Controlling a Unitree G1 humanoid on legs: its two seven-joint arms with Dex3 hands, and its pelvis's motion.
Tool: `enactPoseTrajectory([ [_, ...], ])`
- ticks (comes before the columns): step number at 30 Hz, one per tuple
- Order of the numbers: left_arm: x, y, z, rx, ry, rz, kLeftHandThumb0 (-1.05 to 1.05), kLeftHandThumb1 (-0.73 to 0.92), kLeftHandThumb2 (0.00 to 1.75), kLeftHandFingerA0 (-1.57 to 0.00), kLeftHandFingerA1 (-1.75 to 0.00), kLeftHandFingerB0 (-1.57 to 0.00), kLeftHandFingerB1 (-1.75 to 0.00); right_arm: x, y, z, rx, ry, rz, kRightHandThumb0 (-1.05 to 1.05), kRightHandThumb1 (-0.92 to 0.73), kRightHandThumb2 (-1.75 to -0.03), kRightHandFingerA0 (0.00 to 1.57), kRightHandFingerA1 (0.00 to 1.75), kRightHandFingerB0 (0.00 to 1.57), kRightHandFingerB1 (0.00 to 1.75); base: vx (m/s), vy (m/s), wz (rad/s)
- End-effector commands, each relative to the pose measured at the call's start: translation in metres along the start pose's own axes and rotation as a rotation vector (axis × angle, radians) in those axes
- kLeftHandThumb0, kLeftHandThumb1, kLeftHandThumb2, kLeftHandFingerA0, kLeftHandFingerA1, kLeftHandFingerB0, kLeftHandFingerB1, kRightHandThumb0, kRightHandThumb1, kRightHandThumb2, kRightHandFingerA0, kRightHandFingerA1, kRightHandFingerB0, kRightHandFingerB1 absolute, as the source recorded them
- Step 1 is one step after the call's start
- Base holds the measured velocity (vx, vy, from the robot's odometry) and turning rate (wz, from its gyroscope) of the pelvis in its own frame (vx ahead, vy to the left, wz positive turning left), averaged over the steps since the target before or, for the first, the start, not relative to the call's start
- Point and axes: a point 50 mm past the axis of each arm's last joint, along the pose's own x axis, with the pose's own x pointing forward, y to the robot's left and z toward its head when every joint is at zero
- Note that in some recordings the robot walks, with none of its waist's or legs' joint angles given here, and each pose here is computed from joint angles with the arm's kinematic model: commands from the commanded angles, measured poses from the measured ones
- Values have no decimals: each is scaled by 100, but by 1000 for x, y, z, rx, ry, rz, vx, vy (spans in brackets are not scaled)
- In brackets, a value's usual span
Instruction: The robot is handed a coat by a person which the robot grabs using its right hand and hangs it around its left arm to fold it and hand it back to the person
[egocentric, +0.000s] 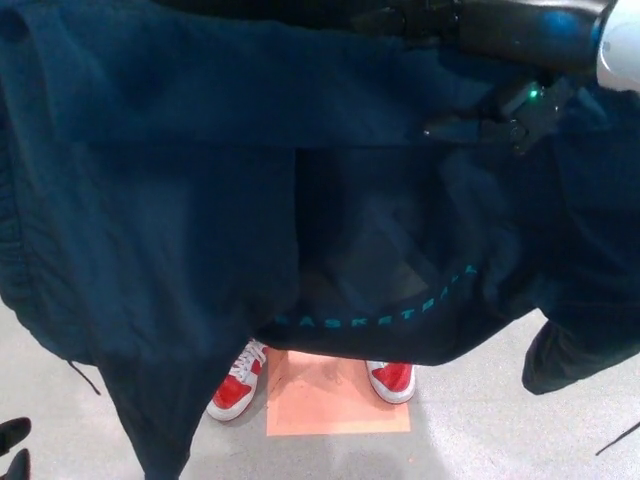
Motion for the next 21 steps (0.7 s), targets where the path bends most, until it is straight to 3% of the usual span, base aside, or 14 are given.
enactPoseTrajectory([
  [1, 1, 2, 0, -36, 17, 4, -76, 73, 101, -10, -45, -5, -41, 1, -14, 5, -5, 55, 124, -93, -59, -103, 0, 8, 0, 6, 0, 0, 0],
  [2, 1, 2, 0, -38, 21, 9, -76, 73, 101, -10, -45, -5, -41, 2, -16, 5, -4, 55, 123, -93, -59, -103, 0, 8, 0, 6, 0, 0, 0],
  [3, 1, 2, 0, -26, 18, 8, -34, 61, 114, 0, -48, 0, -48, 3, -20, 6, 3, 57, 125, -92, -57, -102, 0, 8, 0, 6, 0, 0, 0],
  [4, 1, 2, 0, -18, 21, 12, -34, 61, 114, 0, -47, 0, -48, 3, -25, 6, 14, 63, 133, -98, -58, -83, 0, 5, 0, 2, 0, 0, 0],
  [6, -1, 2, -3, -25, 23, 13, -35, 60, 113, 0, -48, 0, -48, 7, -30, 7, 41, 60, 149, -91, -56, -98, 0, 7, 0, 5, 0, 0, 0],
  [7, -2, 2, -3, -7, 18, 8, -78, 74, 103, -13, -46, -3, -40, 10, -34, 9, 25, 74, 166, -89, -55, -96, 0, 9, 0, 6, 0, 0, 0],
  [8, -2, 2, -4, -15, 21, 10, -36, 57, 112, 0, -48, 0, -48, 13, -38, 11, 7, 94, 179, -86, -52, -95, 0, 11, 0, 9, 0, 0, 0],
  [10, -1, 2, -4, -45, 14, 14, -35, 58, 112, 0, -48, 0, -48, 17, -40, 12, -21, 123, 185, -96, -54, -80, 0, 15, 0, 8, 0, 0, 0],
  [11, -1, 2, -5, -67, 17, 28, -66, 85, 65, -24, -36, -19, -33, 18, -41, 12, -29, 137, 187, -98, -54, -78, 0, 16, 0, 9, 0, 0, 0],
  [13, -2, 2, -6, -67, 23, 26, -65, 87, 66, -21, -35, -17, -32, 23, -42, 13, -71, 179, 183, -95, -67, -61, 0, 21, 0, 14, 0, 0, 0],
  [14, -2, 2, -6, -52, 29, 20, -64, 89, 66, -22, -35, -17, -32, 26, -43, 14, -75, 193, 183, -83, -48, -94, 0, 15, 0, 11, 0, 0, 0],
  [17, -2, 3, -5, -52, 31, 9, -61, 91, 66, -24, -36, -18, -32, 30, -44, 13, -82, 209, 186, -95, -53, -75, 0, 18, 0, 12, 0, 0, 0],
  [18, -2, 3, -5, -52, 29, 8, -61, 91, 66, -24, -37, -16, -32, 31, -44, 12, -76, 209, 188, -87, -51, -94, 0, 11, 0, 7, 0, 0, 0],
  [21, -2, 2, -4, -54, 12, 3, -62, 91, 66, -23, -37, -15, -32, 34, -41, 11, -102, 216, 198, -86, -48, -95, 0, 12, 0, 8, 0, 0, 0],
])
